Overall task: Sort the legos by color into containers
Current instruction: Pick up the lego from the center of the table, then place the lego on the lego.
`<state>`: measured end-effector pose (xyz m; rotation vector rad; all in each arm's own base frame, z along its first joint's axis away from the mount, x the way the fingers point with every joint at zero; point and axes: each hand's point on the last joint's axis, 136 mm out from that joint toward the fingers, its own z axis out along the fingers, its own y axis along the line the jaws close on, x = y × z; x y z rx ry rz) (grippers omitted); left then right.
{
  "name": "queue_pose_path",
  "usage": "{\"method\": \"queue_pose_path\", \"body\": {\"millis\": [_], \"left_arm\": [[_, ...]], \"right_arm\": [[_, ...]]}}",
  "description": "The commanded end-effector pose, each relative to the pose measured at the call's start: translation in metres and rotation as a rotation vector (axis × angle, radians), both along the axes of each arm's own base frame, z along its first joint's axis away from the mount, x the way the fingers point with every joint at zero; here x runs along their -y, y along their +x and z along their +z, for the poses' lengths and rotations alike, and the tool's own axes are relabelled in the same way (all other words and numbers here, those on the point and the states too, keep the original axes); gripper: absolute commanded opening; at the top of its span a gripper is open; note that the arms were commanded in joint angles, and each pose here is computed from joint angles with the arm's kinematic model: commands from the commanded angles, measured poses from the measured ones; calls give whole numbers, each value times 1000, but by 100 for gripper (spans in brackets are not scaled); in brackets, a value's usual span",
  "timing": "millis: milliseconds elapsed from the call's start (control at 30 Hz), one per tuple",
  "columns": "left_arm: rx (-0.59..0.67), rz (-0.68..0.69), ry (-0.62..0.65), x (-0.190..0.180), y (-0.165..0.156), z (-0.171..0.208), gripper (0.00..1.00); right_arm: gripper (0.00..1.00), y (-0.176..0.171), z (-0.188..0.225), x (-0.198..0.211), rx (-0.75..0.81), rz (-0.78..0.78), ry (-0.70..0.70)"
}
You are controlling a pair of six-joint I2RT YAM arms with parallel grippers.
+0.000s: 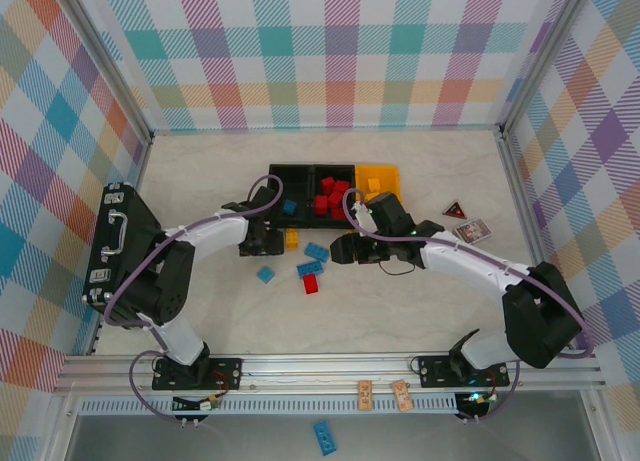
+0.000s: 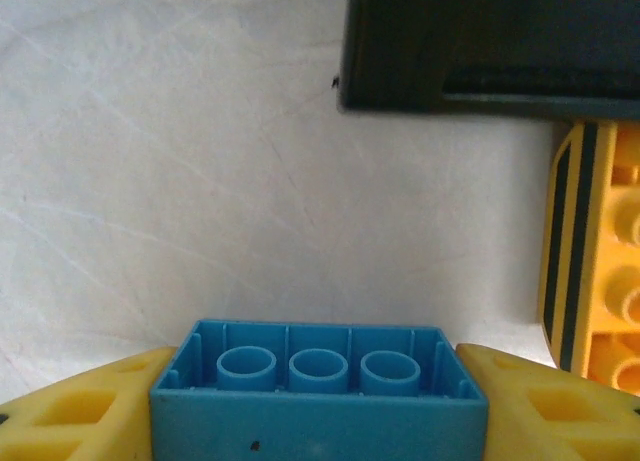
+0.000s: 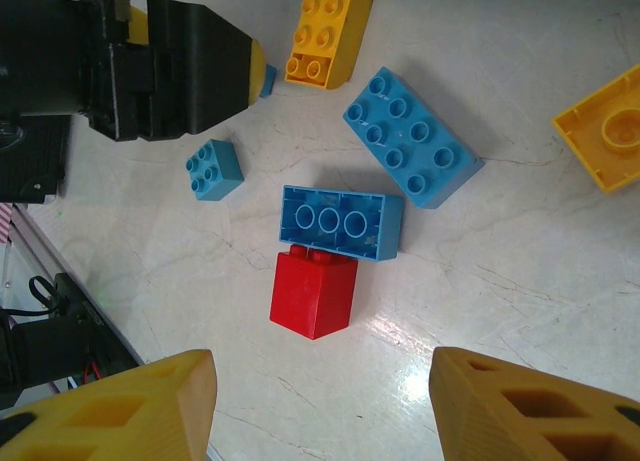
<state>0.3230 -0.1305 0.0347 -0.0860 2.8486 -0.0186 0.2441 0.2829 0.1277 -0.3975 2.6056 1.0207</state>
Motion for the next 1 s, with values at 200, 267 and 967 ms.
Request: {"method": "queue_pose_path", "body": {"millis": [200, 267, 967], "left_arm": [[89, 3, -97, 8, 5, 67, 54], [110, 5, -108, 11, 12, 77, 54], [188, 28, -91, 57, 133, 96, 54]], "right_arm": [[59, 16, 24, -12, 70, 5, 26], [59, 21, 27, -12, 82, -6, 16], [59, 48, 36, -8, 109, -97, 4]]}}
